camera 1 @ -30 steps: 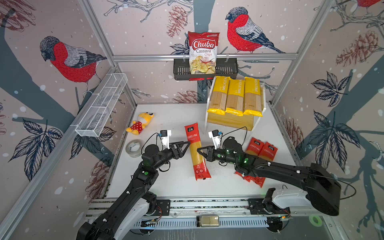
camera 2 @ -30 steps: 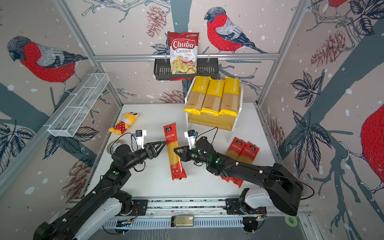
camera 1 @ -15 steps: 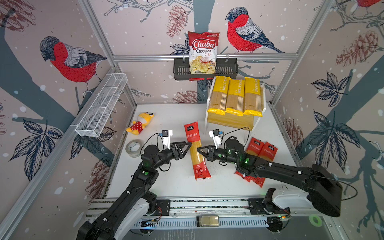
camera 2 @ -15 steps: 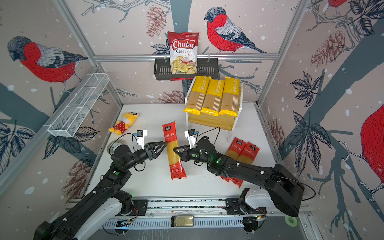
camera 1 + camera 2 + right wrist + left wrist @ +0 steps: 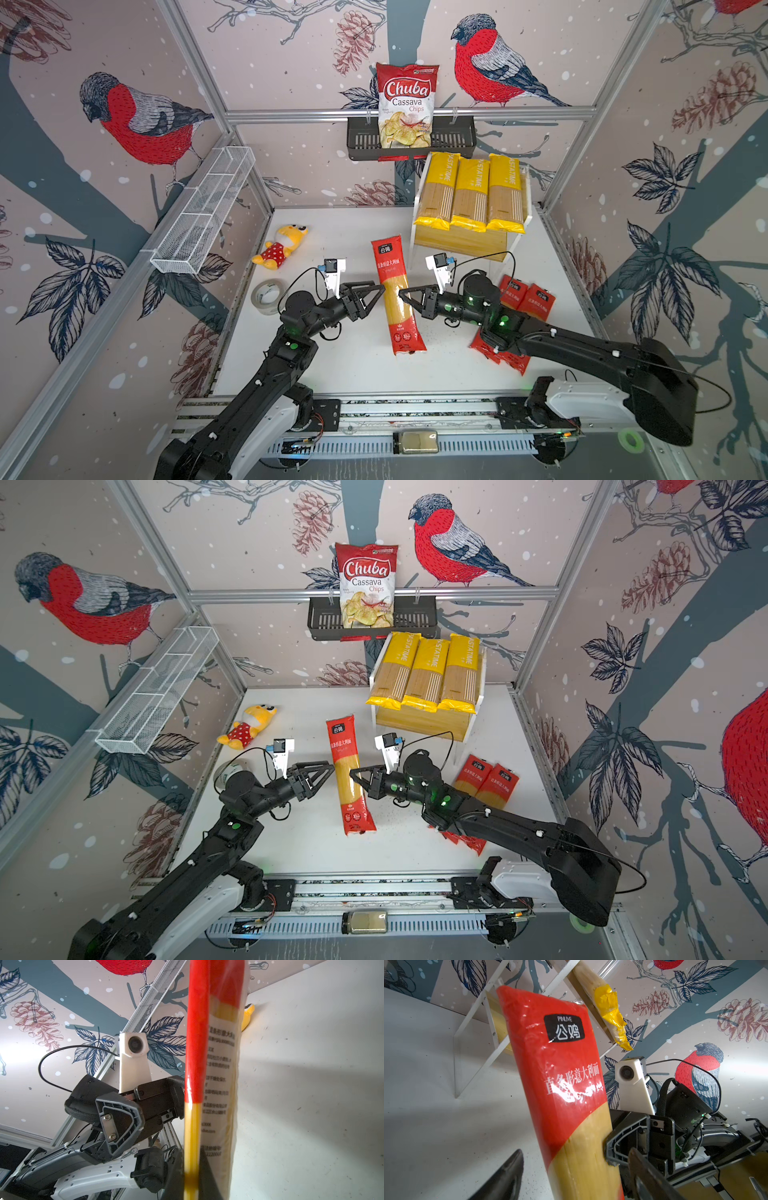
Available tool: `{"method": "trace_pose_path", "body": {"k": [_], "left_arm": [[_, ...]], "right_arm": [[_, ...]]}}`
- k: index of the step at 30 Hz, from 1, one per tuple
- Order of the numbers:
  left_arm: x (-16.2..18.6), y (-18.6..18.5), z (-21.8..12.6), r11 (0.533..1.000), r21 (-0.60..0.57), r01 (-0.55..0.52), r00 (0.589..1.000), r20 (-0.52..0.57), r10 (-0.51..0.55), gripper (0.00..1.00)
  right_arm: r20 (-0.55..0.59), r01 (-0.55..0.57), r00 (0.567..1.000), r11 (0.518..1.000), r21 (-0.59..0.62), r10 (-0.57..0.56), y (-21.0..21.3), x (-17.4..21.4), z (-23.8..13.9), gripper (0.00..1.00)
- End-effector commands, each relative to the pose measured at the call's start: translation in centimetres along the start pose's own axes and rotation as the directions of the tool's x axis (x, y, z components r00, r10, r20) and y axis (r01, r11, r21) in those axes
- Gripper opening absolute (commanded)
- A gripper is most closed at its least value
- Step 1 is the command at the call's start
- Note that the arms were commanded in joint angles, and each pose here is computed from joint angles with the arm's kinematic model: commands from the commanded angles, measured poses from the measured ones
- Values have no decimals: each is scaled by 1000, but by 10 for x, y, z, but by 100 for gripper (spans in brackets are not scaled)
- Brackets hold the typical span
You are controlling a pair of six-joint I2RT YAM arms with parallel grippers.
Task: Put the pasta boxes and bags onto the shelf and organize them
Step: 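Hold the upright red pack between both grippers and lift it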
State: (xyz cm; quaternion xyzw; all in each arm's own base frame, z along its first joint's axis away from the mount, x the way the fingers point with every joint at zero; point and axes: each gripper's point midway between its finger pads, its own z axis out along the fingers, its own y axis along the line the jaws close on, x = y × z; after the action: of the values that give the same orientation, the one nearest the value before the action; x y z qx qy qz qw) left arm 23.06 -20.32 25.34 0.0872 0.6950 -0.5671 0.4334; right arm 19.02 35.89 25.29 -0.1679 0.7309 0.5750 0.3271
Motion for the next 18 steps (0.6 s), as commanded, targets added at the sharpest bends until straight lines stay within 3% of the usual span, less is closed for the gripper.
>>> {"method": "trace_pose_path", "body": {"k": [1,18], "left_arm": [[-8,-14,0,997,66,-43,999,23,42,78],[-5,-23,10,985,172,4,1000,7,-5,77]], "right_arm": [[100,82,993,989,-123,-70,31,-25,-8,0],[123,33,992,967,-254,-2,51,-32,-15,0]]}}
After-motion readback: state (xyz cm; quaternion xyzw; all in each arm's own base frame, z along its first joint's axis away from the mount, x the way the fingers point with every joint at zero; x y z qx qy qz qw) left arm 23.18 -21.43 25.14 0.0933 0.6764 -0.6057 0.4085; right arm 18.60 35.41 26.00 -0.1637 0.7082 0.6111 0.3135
